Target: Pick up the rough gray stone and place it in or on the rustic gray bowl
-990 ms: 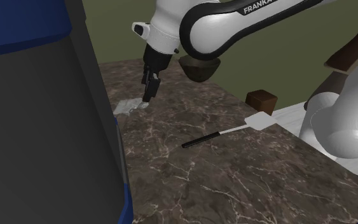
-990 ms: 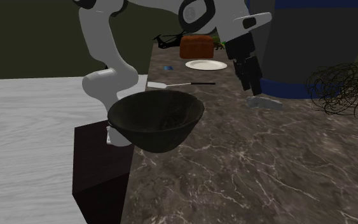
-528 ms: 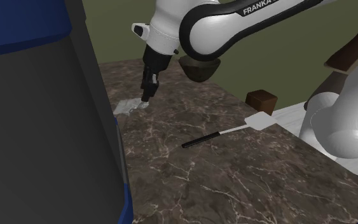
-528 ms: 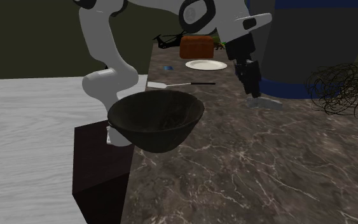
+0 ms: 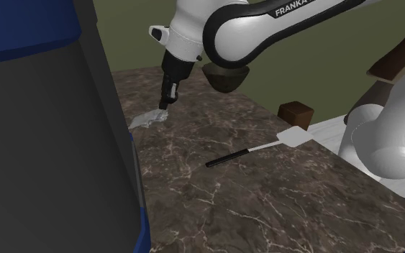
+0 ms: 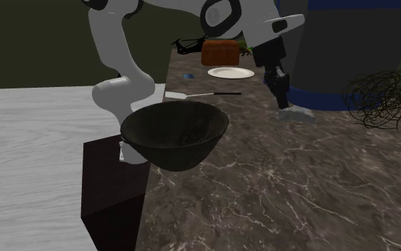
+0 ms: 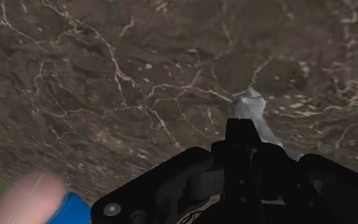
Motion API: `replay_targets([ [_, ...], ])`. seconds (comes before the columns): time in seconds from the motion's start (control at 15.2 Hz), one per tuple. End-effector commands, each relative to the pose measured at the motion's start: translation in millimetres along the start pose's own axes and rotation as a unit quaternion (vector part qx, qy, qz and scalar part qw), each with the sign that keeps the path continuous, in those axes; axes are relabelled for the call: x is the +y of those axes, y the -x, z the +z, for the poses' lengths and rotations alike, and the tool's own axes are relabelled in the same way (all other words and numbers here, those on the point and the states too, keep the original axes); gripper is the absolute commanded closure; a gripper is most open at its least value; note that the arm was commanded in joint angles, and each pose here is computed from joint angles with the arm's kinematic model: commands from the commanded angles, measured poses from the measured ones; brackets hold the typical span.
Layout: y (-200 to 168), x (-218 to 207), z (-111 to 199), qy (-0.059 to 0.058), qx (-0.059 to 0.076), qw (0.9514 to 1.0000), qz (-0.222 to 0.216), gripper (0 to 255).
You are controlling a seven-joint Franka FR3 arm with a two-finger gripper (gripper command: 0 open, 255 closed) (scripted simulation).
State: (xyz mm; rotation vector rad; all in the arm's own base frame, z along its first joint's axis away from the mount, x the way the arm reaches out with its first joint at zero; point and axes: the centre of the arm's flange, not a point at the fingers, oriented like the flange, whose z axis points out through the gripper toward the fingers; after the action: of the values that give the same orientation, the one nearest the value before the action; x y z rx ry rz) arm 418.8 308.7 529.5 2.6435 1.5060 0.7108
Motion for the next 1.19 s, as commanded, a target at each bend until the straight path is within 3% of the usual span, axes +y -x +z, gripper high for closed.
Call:
replay_targets([
  [0.0, 0, 0, 0, 0.0, 0.0, 1.0, 0.0, 255],
  [0.07, 0, 0, 0, 0.0, 0.0, 1.0, 0.0, 0],
  [0.13, -20, 10, 4, -0.039, -0.023, 0.9983, -0.037, 0],
  [0.2, -41, 17, 9, -0.078, -0.046, 0.9932, -0.074, 0],
  [0.26, -62, 23, 16, -0.116, -0.069, 0.9846, -0.111, 0],
  [0.33, -82, 27, 24, -0.153, -0.091, 0.973, -0.147, 0],
  [0.79, -74, 17, 59, -0.153, -0.091, 0.973, -0.147, 0],
  [1.12, -73, 16, 62, -0.153, -0.091, 0.973, -0.147, 0],
])
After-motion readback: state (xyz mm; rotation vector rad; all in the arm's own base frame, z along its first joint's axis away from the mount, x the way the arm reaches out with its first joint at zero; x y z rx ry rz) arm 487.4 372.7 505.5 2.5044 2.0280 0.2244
